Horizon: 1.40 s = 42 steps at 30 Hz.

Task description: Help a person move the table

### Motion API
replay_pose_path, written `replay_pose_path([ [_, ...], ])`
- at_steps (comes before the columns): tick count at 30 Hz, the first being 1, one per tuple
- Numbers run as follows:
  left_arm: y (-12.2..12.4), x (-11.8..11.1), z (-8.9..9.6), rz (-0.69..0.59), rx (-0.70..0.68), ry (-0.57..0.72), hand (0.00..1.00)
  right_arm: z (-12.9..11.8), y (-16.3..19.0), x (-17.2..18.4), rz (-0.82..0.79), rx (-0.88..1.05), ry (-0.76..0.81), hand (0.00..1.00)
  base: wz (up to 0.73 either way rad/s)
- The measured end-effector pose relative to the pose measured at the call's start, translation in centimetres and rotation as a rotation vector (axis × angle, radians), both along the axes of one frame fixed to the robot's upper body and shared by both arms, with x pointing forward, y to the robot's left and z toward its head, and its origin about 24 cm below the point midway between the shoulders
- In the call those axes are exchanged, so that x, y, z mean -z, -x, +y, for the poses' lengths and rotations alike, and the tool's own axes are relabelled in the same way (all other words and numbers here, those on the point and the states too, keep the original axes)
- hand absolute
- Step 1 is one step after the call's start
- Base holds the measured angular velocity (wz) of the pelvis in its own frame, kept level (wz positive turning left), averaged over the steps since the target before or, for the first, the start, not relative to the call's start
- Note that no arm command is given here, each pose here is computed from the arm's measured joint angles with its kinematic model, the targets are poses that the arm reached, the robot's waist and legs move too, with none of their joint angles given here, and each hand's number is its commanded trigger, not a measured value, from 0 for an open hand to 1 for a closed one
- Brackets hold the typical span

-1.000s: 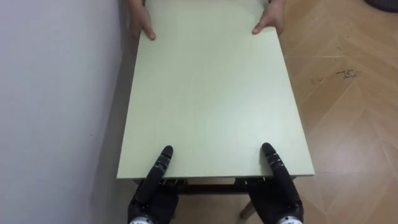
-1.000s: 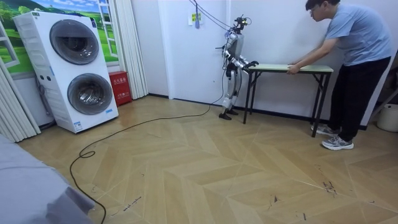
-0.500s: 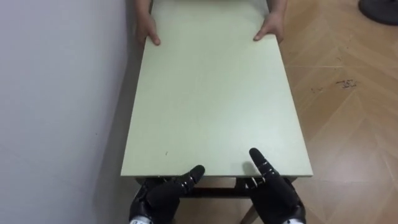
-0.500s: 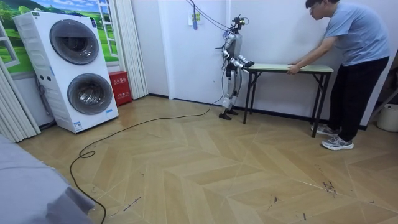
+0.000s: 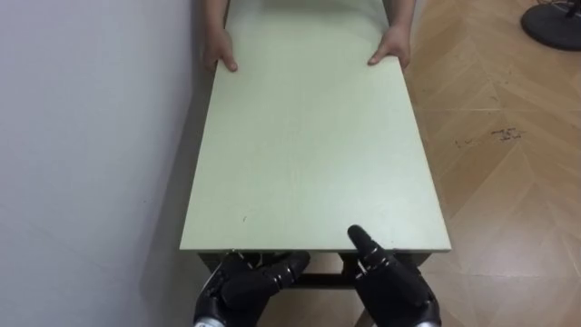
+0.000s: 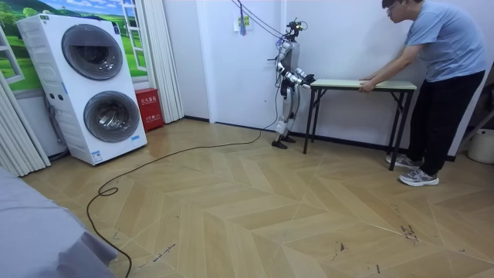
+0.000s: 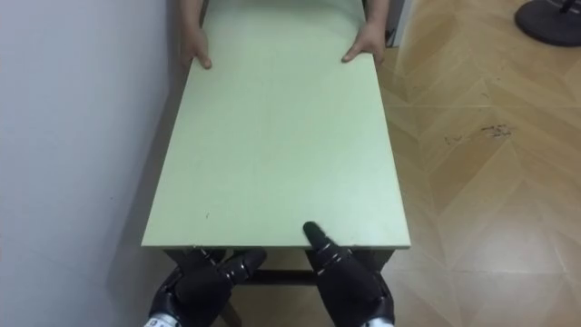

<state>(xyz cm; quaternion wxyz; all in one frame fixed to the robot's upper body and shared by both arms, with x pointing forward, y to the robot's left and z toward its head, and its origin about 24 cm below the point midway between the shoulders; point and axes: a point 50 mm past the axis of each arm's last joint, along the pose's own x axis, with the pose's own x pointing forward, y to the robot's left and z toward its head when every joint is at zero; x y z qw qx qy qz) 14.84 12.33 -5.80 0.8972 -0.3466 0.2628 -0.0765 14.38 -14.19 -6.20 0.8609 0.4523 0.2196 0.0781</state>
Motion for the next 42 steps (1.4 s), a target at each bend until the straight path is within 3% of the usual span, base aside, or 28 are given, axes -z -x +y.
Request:
replay_pose_path([
  [7, 0.3, 1.1, 0.7, -0.003, 0.098, -0.095, 0.0, 0.6, 0.0, 1.2, -0.059, -0.275, 0.173, 0.0, 0.02],
  [18, 2.2, 4.3, 3.3, 0.165, 0.104, -0.207, 0.0, -1.3, 2.1, 4.8, 0.106, -0.447, 0.371, 0.0, 0.02],
  [30, 5.7, 7.5, 5.7, 0.368, 0.144, -0.35, 0.0, -5.0, 5.3, 7.9, 0.388, -0.415, 0.58, 0.0, 0.0],
  [35, 6.3, 8.7, 6.7, 0.43, 0.094, -0.399, 0.0, -6.9, 7.0, 9.1, 0.532, -0.364, 0.67, 0.0, 0.0],
  [42, 9.0, 10.2, 7.7, 0.59, 0.077, -0.477, 0.0, -7.3, 9.5, 10.2, 0.703, -0.258, 0.683, 0.0, -0.07],
])
